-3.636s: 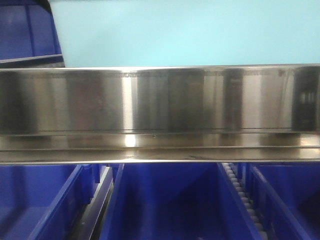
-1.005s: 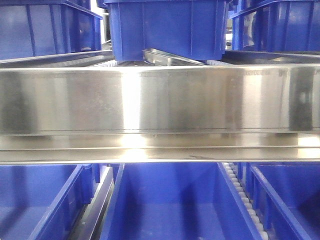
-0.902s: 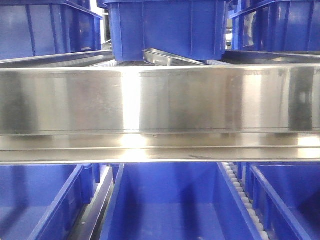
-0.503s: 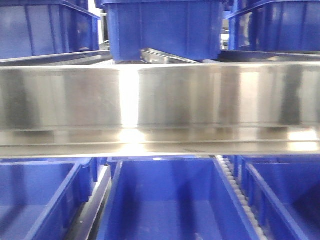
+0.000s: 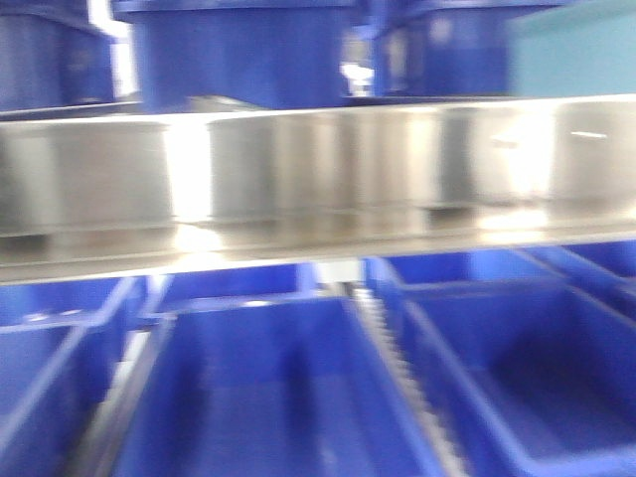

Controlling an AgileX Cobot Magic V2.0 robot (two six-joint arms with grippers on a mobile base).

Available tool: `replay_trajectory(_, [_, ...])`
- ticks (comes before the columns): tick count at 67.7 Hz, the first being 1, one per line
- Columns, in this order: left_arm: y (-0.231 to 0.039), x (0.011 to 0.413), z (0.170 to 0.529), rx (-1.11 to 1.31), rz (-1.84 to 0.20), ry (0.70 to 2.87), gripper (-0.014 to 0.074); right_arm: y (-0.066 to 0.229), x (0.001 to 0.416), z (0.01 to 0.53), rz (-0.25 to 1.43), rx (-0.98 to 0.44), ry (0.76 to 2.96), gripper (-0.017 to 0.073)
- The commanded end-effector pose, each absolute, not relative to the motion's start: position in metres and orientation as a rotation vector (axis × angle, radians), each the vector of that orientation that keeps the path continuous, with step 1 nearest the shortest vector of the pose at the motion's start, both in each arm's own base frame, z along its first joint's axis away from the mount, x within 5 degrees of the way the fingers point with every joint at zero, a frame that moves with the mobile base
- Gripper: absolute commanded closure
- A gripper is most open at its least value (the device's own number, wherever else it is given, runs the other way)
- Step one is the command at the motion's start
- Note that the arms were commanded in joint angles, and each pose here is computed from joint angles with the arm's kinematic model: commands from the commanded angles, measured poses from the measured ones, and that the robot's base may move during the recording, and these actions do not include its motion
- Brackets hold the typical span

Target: Move two blue bins to right shelf middle

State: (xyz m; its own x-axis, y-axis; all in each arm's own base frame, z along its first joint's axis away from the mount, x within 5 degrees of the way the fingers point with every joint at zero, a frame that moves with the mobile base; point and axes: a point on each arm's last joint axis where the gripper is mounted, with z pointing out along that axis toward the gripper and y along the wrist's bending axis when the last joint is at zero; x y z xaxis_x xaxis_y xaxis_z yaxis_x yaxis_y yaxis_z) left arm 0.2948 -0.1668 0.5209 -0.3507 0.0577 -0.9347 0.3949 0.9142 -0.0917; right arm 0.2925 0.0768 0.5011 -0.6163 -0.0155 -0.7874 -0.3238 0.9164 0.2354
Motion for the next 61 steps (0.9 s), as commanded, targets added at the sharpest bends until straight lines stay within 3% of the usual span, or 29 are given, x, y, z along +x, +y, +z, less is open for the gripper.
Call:
replay_trajectory(1, [-0.1663,0.2872,0.5366,0.310,-0.438,1.810,0.0704,0.0781,0.2879,0.5080,0.473,-0.269,2.161,0.0712])
replay_trajectory(61, [-0.1663,0.2872,0.5368,0.309,-0.439,1.808,0.0704,0.0781,0.2879,0.5080,0.473,-0.269,2.161,0.0712])
